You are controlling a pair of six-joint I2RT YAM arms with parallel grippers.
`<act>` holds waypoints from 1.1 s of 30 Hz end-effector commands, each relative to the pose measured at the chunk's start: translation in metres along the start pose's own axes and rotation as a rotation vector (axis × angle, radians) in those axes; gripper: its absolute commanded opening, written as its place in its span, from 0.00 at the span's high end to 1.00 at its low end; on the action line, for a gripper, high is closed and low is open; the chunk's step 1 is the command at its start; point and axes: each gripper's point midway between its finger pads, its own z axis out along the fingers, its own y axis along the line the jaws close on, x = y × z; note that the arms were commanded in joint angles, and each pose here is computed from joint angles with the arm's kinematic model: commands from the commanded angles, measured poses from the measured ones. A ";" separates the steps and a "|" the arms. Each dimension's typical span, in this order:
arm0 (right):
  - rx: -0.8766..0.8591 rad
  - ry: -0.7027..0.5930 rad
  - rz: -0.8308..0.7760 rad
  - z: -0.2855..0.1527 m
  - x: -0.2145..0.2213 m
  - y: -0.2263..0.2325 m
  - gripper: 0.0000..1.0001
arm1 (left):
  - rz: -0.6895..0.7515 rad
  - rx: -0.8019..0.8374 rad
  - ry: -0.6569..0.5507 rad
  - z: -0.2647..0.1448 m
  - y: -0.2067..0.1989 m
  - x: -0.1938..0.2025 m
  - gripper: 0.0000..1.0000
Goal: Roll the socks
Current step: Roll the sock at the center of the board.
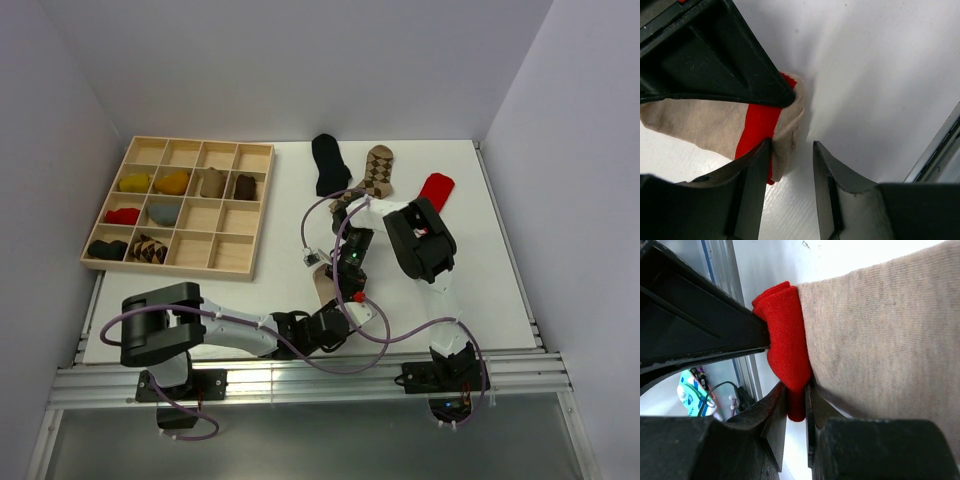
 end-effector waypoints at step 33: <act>0.595 -0.607 -0.023 -0.158 -0.015 -0.014 0.41 | -0.644 0.469 0.379 -0.001 -0.013 0.050 1.00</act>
